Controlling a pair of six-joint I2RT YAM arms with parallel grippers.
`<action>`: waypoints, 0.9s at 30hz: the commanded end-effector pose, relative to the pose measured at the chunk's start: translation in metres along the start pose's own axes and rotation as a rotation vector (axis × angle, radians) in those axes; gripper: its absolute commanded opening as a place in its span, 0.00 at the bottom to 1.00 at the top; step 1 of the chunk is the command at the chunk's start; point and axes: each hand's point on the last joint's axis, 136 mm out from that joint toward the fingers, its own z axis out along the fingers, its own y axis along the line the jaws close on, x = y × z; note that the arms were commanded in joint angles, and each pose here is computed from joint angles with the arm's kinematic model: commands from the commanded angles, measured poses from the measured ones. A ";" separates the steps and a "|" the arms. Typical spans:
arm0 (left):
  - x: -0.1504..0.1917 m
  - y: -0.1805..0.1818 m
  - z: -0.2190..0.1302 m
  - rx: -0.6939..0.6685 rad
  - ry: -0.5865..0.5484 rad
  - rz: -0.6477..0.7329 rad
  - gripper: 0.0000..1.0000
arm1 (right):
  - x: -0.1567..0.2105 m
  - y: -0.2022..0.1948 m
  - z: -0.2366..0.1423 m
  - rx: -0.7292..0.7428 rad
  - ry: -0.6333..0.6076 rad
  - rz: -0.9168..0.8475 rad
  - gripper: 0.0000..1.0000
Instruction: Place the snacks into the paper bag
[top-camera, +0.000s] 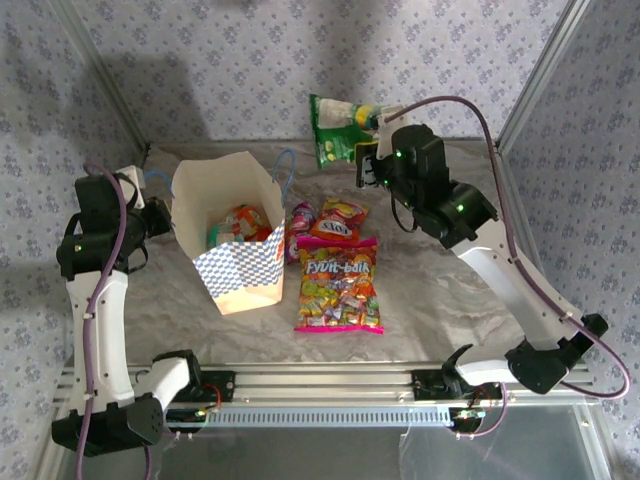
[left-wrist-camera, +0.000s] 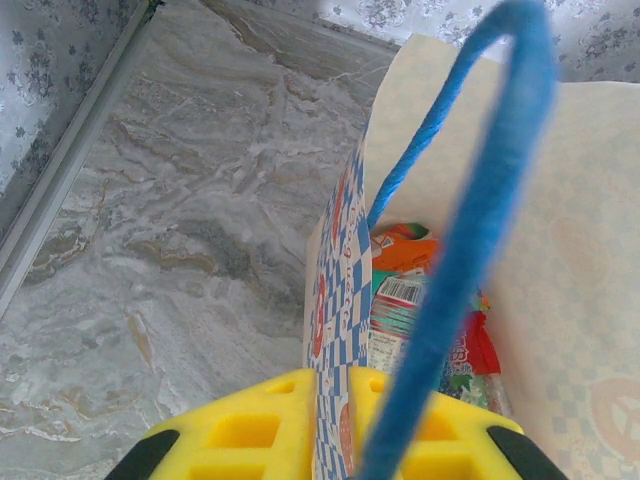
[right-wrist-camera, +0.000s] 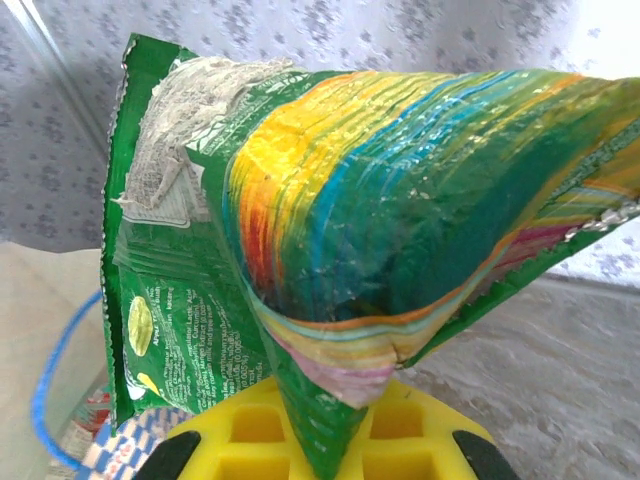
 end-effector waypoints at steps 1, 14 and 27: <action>0.003 -0.002 -0.005 0.010 -0.001 0.018 0.17 | -0.048 0.024 -0.024 -0.073 -0.163 -0.035 0.00; 0.004 -0.002 -0.004 0.011 -0.001 0.019 0.16 | -0.057 0.095 -0.020 -0.261 -0.192 -0.106 0.00; 0.007 -0.001 -0.004 0.006 0.002 0.031 0.16 | -0.028 0.155 0.016 -0.381 -0.075 -0.139 0.00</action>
